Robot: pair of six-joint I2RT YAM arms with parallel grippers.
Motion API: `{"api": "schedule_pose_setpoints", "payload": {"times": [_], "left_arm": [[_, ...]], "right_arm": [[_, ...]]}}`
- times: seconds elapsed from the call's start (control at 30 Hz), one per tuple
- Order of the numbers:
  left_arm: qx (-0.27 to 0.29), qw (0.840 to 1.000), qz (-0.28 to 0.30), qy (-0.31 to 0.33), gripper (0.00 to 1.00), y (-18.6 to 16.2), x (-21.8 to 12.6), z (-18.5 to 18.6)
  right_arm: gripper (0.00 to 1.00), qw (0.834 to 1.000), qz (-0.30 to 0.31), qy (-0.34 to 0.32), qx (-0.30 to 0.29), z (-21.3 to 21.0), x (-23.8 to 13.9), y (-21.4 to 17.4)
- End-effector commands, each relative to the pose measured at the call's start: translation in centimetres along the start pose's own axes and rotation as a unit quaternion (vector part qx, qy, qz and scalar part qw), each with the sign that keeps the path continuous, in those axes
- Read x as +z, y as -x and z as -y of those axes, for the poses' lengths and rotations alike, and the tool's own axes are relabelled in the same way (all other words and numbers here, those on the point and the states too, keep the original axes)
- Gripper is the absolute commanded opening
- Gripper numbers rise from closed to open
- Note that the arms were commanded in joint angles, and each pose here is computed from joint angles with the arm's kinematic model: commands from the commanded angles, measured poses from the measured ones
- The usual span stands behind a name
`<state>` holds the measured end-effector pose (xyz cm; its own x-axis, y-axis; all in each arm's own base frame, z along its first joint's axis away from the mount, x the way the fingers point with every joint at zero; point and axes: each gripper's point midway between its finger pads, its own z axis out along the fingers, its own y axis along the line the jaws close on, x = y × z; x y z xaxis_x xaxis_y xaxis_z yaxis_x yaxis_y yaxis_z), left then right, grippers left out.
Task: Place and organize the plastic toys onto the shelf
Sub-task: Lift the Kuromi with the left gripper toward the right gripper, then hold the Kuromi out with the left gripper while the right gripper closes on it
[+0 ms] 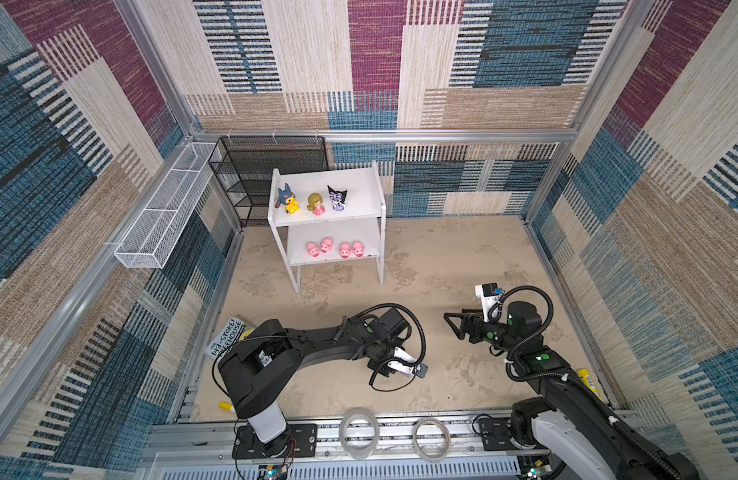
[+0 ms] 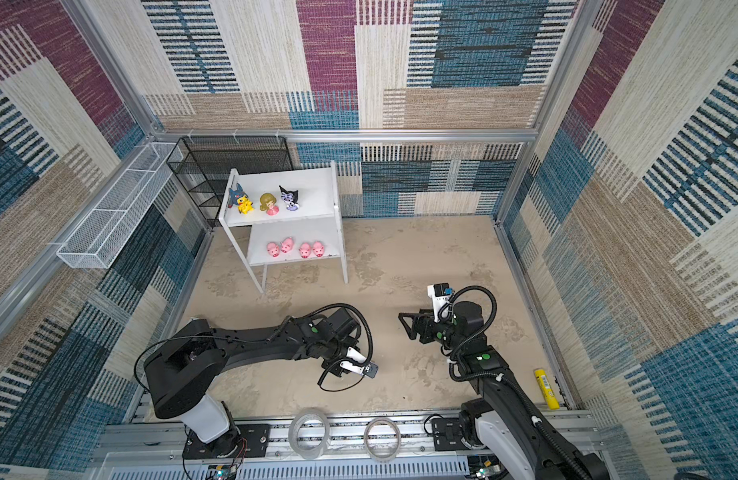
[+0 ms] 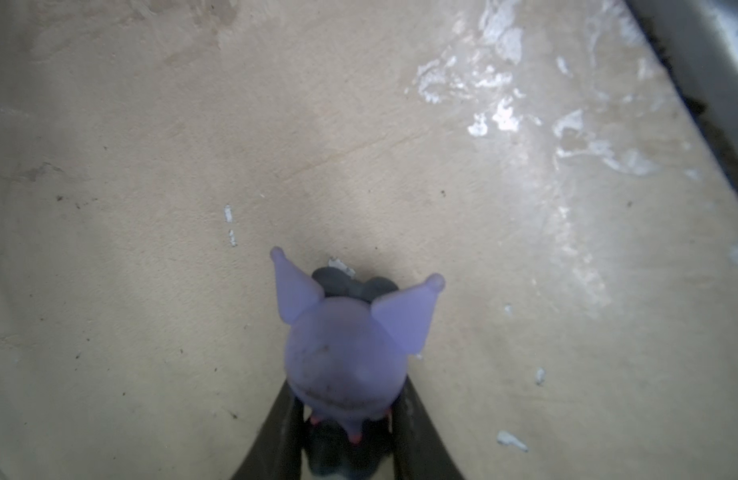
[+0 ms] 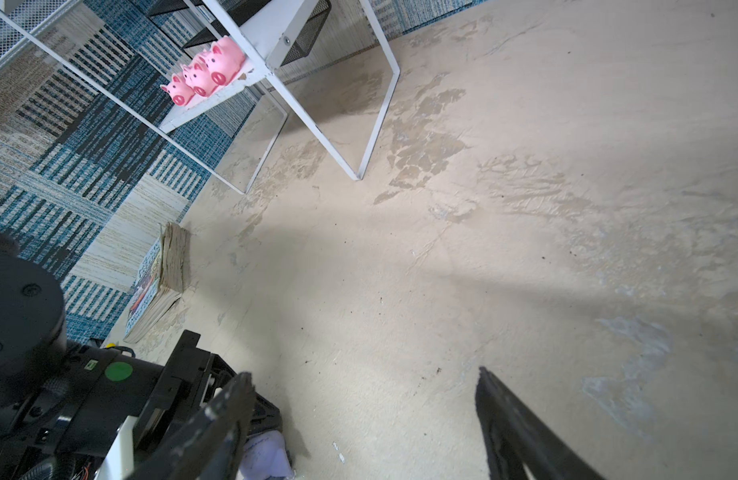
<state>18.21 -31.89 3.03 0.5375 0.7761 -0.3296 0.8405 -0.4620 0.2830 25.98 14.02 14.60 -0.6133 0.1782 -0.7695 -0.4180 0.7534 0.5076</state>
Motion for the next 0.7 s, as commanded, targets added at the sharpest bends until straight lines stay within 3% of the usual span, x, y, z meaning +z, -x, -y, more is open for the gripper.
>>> {"api": "schedule_pose_setpoints", "payload": {"times": [0.0,0.13,0.33,0.6,0.67], "left_arm": [[-0.047,0.998,0.028,-0.011,0.23,1.2,-1.3,0.3],[-0.097,0.989,0.112,-0.015,0.23,4.7,-5.8,0.4],[-0.150,0.957,0.247,-0.034,0.25,8.4,-14.3,3.3],[-0.213,0.924,0.318,-0.009,0.22,7.9,-21.0,7.0],[-0.228,0.918,0.325,-0.005,0.16,7.6,-21.6,7.4]], "right_arm": [[1.00,0.998,0.035,0.034,-0.039,-1.7,-0.4,2.0],[1.00,0.989,0.081,0.074,-0.098,-4.0,-1.4,4.3],[0.94,0.960,0.125,0.169,-0.185,-8.0,-2.3,5.9],[0.85,0.873,0.122,0.329,-0.340,-16.5,-3.9,4.0],[0.76,0.846,0.117,0.366,-0.370,-18.5,-4.3,3.5]]}}
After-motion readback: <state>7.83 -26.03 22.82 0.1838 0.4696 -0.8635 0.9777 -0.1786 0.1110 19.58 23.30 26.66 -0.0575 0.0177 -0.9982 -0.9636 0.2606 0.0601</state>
